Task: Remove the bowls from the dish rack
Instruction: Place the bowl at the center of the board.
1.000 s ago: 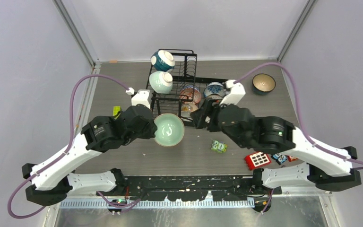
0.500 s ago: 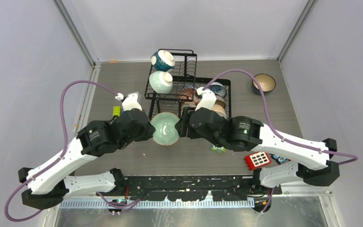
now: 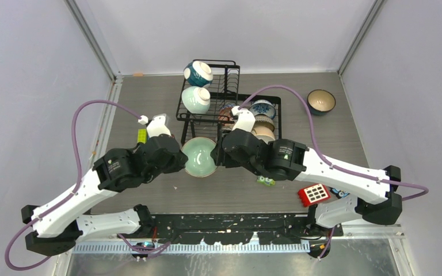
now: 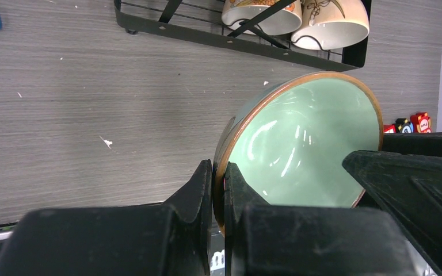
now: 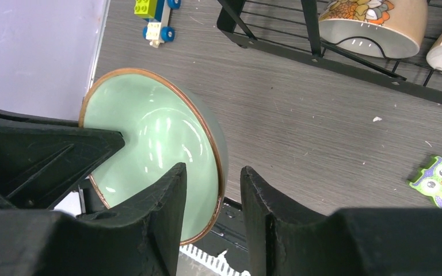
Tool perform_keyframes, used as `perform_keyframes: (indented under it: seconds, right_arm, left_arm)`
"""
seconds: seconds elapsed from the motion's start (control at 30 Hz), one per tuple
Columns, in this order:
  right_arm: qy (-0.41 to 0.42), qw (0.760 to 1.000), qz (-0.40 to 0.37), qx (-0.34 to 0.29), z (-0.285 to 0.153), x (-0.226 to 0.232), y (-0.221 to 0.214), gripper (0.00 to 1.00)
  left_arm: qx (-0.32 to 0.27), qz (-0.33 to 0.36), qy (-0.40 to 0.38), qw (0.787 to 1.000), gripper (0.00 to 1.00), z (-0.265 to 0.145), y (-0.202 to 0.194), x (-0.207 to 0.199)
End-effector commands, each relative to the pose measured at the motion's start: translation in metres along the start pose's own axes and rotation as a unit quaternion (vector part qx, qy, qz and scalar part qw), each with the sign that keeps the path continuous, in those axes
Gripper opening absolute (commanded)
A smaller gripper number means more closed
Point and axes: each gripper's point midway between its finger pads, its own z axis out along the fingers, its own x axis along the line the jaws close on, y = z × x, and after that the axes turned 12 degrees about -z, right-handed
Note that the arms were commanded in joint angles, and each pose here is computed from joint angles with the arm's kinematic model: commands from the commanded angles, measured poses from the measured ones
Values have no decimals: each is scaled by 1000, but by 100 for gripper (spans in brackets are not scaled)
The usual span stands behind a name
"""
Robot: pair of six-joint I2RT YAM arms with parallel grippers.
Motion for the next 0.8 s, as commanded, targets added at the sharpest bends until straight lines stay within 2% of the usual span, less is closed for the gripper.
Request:
perform_keyframes:
  seconds: [0.0,0.33,0.43,0.53,0.67,0.73,0.77]
  right_arm:
    - [-1,1000,9,-4,8,4,2,43]
    - [-11,1000,-5,4,17,3,-3,29]
    - [-13,1000,-11,6,18,3,-4,19]
    - [-18,1000,-15,7,18,2,-2,2]
    - [-22,1000,-20,6,14,1,1,1]
    - [-23,999,-22,3,10,-1,5,1]
    - [-25,999,-25,0,7,-2,7,1]
  left_arm:
    - [-43,-54,-46,997,0,-7,22,-22]
    - [-43,-55,-44,997,0,-6,21,-21]
    - [-44,-55,-44,997,0,-5,21,-22]
    - [-42,-55,-45,997,3,-5,21,-22]
    - [-41,-53,-49,997,28,-6,21,-23]
    - [-42,-50,-54,996,48,-9,23,-24]
    - [-42,-48,-57,996,63,-11,23,-24]
